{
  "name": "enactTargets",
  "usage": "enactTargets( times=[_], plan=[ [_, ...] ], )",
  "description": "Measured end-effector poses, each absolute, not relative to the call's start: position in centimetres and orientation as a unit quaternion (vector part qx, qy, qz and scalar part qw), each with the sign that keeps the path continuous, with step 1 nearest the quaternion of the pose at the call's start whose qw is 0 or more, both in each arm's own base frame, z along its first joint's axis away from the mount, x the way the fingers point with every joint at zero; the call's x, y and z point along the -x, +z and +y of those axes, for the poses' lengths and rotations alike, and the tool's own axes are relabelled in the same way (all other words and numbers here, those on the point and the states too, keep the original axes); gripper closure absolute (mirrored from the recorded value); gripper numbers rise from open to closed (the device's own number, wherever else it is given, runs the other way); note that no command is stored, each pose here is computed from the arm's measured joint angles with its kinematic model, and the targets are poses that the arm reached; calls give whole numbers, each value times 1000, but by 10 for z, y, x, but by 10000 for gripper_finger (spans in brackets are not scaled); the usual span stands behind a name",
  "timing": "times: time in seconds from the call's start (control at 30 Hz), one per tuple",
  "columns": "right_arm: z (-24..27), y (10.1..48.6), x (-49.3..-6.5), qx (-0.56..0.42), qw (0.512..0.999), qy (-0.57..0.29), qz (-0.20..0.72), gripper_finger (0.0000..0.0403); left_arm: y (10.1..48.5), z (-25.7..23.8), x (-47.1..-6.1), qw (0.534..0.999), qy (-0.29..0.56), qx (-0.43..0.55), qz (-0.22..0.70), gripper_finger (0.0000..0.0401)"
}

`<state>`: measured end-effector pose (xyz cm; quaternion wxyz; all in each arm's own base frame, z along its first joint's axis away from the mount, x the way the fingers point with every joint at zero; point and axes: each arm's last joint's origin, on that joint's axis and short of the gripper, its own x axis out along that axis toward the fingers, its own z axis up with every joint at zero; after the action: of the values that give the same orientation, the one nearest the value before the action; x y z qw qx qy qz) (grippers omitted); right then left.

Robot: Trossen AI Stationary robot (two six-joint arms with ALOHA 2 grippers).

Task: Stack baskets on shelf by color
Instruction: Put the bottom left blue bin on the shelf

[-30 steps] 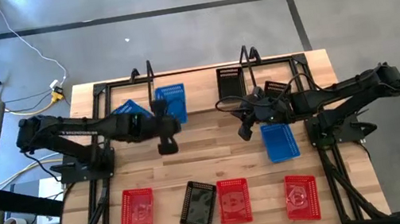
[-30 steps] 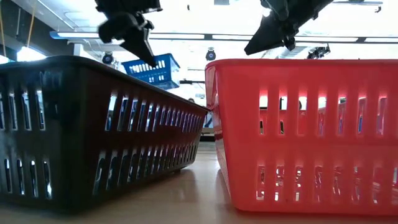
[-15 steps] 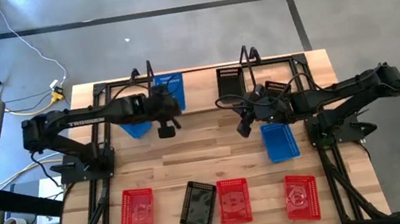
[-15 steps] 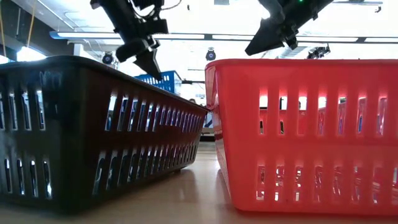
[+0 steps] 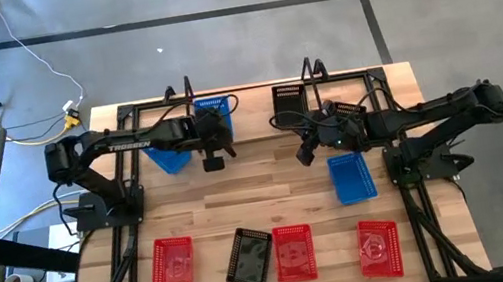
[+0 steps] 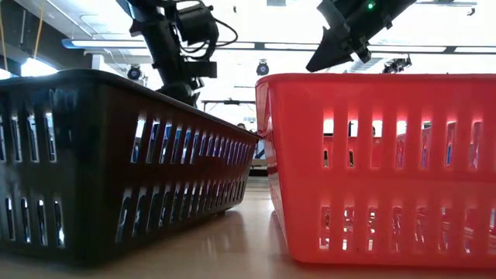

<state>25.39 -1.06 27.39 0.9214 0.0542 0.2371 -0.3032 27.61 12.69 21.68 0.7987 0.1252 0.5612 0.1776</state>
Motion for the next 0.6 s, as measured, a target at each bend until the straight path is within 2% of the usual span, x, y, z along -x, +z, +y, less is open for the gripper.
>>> enactTargets(
  times=[0.6],
  plan=[
    [-20, 274, -254, -46, 920, -300, 246, 374, 215, 145, -270, 812, 172, -86, 551, 400]
  ],
)
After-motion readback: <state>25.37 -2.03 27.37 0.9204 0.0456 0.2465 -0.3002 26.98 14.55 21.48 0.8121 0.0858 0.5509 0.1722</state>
